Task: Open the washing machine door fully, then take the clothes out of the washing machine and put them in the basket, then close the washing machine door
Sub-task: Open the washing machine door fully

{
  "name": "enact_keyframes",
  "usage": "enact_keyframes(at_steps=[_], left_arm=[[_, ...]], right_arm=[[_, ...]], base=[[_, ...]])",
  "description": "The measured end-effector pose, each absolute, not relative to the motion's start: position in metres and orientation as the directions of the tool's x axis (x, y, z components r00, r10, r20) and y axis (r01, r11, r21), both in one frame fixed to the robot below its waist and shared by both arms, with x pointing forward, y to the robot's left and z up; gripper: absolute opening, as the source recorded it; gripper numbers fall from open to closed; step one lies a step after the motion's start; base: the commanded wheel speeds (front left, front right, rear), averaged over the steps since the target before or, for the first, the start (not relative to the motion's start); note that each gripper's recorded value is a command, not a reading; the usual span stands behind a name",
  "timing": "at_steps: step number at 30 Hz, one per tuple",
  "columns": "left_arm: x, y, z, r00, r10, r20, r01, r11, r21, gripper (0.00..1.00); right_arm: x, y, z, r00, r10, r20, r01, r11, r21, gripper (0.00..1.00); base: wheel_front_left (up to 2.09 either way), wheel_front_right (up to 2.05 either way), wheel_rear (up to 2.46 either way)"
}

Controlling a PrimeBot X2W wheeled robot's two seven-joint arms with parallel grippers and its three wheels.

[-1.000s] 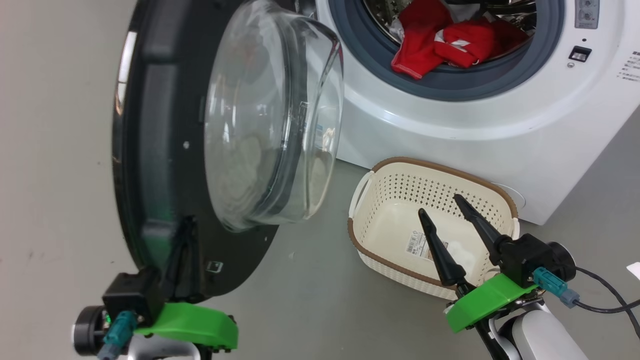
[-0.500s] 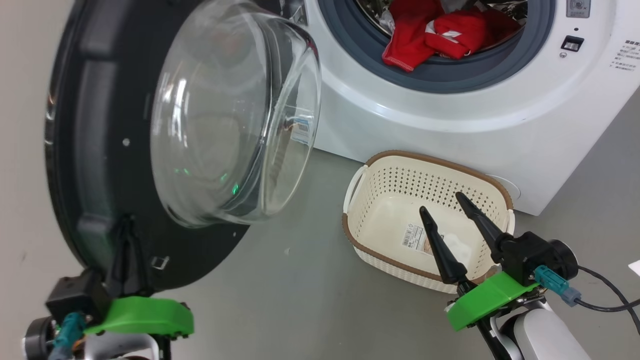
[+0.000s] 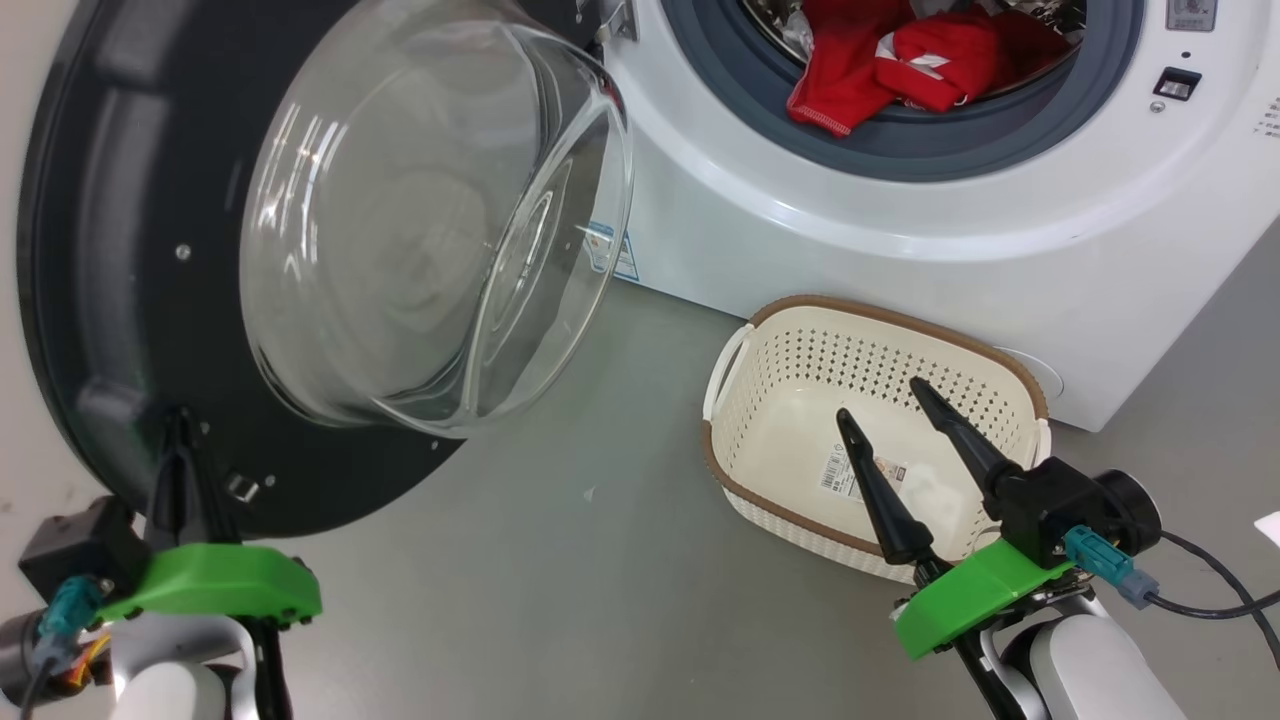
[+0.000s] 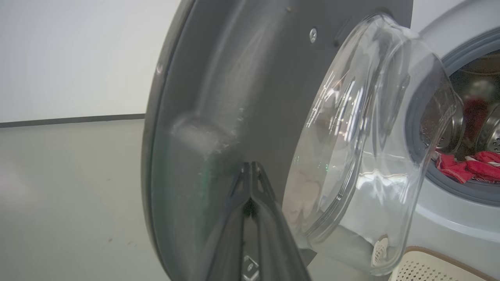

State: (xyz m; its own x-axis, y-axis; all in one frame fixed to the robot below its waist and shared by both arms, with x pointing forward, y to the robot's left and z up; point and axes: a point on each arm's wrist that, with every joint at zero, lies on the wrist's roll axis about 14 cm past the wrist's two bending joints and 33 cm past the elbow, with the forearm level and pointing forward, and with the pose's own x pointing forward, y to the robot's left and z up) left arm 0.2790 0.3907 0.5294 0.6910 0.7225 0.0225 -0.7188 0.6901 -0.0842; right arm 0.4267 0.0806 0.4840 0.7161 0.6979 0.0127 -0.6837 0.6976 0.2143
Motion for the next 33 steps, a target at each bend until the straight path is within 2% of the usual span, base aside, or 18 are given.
enact_keyframes(at_steps=[33], left_arm=[[0.294,0.45,0.504,0.631,0.773,-0.067,-0.775,0.625,-0.094,0.0]], right_arm=[[0.425,0.08,0.476,0.704,0.709,-0.03,-0.694,0.697,0.184,1.0]], base=[[0.0,0.0,0.0]])
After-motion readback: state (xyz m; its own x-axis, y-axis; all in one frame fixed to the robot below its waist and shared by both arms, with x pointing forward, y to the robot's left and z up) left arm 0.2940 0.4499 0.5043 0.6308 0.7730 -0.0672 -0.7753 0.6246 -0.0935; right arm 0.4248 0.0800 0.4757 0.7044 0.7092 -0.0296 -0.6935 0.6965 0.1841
